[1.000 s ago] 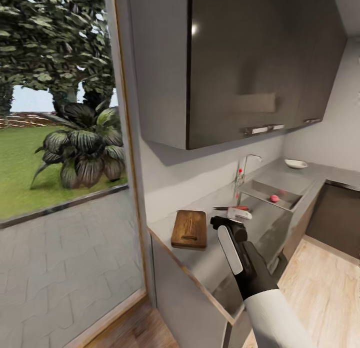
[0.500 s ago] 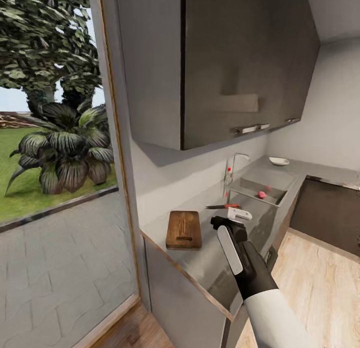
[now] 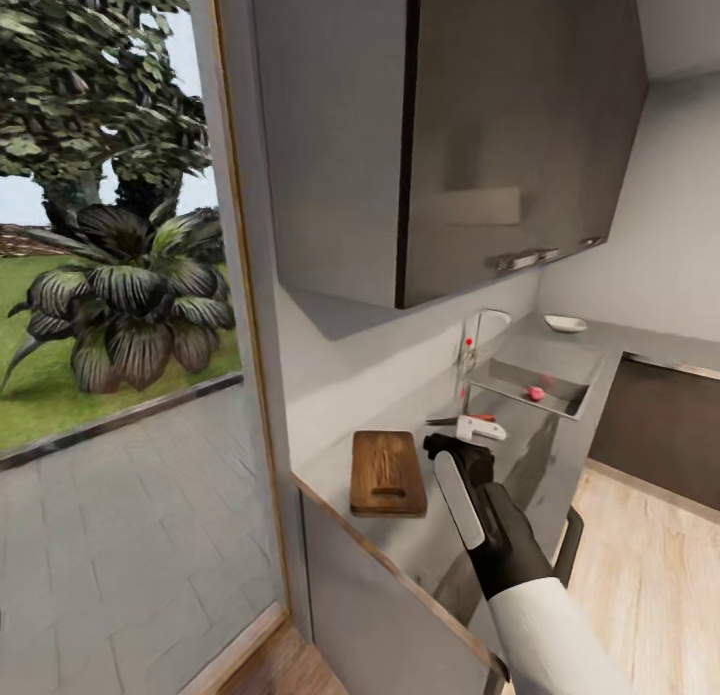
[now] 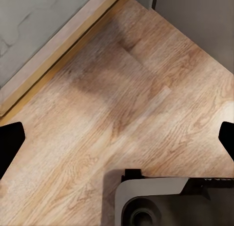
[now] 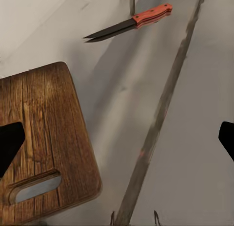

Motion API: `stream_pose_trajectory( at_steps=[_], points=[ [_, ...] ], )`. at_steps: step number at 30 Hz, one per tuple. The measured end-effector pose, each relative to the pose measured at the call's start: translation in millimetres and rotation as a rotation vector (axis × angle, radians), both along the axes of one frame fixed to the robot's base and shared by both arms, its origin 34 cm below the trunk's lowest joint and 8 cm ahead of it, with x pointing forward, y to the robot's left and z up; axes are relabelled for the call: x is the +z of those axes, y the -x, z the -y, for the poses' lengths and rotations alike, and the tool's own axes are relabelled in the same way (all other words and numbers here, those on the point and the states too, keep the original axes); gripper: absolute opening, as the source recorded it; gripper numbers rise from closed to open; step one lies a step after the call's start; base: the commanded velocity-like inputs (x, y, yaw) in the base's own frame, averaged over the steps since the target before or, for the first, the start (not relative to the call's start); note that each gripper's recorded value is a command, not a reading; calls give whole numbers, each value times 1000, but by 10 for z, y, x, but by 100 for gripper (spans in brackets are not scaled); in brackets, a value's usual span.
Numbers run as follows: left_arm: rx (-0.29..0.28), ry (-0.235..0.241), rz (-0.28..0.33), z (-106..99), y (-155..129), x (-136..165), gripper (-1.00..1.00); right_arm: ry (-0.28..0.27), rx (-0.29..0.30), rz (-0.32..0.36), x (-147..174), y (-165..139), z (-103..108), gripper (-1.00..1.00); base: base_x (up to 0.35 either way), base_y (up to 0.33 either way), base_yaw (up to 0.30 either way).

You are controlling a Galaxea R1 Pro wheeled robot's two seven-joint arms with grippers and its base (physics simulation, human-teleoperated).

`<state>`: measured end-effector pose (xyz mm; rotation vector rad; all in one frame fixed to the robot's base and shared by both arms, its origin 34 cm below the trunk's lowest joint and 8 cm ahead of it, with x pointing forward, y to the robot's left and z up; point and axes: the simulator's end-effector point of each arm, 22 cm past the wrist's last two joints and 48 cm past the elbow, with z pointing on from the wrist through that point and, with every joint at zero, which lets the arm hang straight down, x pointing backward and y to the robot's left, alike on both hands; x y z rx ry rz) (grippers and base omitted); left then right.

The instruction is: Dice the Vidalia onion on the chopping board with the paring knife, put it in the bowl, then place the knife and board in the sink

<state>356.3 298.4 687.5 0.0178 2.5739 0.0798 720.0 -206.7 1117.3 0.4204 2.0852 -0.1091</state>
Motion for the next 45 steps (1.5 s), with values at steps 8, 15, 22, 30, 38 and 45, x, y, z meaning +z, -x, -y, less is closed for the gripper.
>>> stream_pose_trajectory(
  at_steps=[8, 15, 22, 30, 38, 45],
  points=[
    [1, 0, 0, -2, -1, 0, 100, 12, 6, -49, -203, 27, -18, 100, 3, 10, 0],
    [0, 0, 0, -1, -1, 0, 100, 21, 8, -92, -386, 58, -23, 100, 0, 0, 0],
    [1, 0, -4, -1, 11, -9, 100, 24, 9, -114, -485, 71, -24, 100, 0, 100, 0],
    [1, 0, -13, -2, 41, -32, 100, 27, 10, -135, -592, 76, -24, 100, 0, 143, 0],
    [1, 0, -21, -2, 68, -52, 100, 27, 12, -150, -672, 79, -30, 100, 0, 12, 0],
    [0, 0, -28, -1, 89, -68, 100, 20, 18, -162, -731, 79, -51, 100, 0, 1, 0]
  ],
)
